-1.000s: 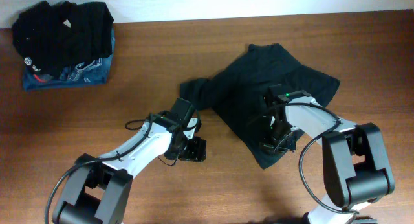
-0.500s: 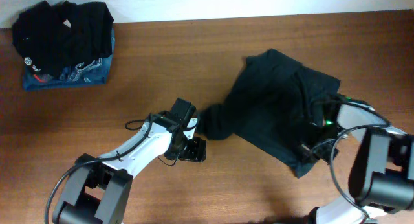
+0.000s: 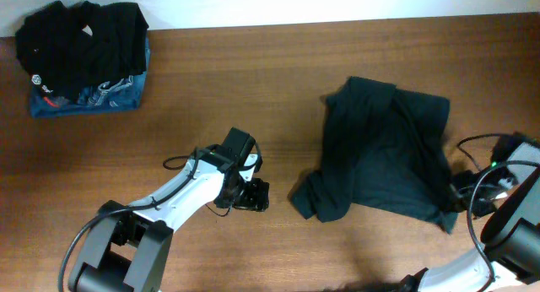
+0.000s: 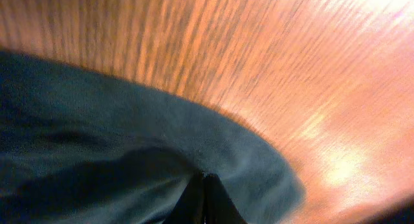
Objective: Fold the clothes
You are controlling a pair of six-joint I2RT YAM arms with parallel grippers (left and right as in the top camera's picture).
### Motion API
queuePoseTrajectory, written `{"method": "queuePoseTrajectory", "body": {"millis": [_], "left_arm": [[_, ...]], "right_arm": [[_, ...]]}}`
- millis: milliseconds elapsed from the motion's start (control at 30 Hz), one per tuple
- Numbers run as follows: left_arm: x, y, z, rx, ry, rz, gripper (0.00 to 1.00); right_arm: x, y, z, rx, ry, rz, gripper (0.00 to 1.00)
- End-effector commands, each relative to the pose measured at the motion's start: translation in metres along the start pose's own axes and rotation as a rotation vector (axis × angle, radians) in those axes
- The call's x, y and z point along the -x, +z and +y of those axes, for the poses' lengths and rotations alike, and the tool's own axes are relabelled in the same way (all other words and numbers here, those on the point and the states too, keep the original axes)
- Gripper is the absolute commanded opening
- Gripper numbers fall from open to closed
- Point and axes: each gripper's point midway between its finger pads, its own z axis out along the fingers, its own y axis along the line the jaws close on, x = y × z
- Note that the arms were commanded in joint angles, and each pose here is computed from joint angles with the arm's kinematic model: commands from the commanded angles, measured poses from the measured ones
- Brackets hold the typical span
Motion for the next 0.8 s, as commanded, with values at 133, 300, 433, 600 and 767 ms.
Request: {"method": "queuePoseTrajectory", "body": {"millis": [133,300,433,600,767], "left_arm": [[0.004,0.0,0.0,0.009,0.004,-0.008,0.87],[0.009,0.0,0.002,0.019,0.008,-0.027,0.99],[0.01,-0.001,0.002,0.019,0.007,-0.03,0.99],[0.008,-0.002,0.008,0.024,-0.015,-0.019,0.99],[0.006,-0.011,0.038,0.038,-0.127,0.003,0.99]], "right_arm": [[0.028,-0.09,0.032,0.034,-0.161,-0.15,0.04],[-0.034,-0.148,0.124,0.428,-0.636,-0.066,0.18],[-0.088,-0.147,0.176,0.514,-0.85,-0.038,0.73],[-0.129,-0.128,0.224,0.408,-0.897,-0.145,0.99],[-0.123,-0.11,0.237,0.307,-0.806,-0.23,0.99]]}}
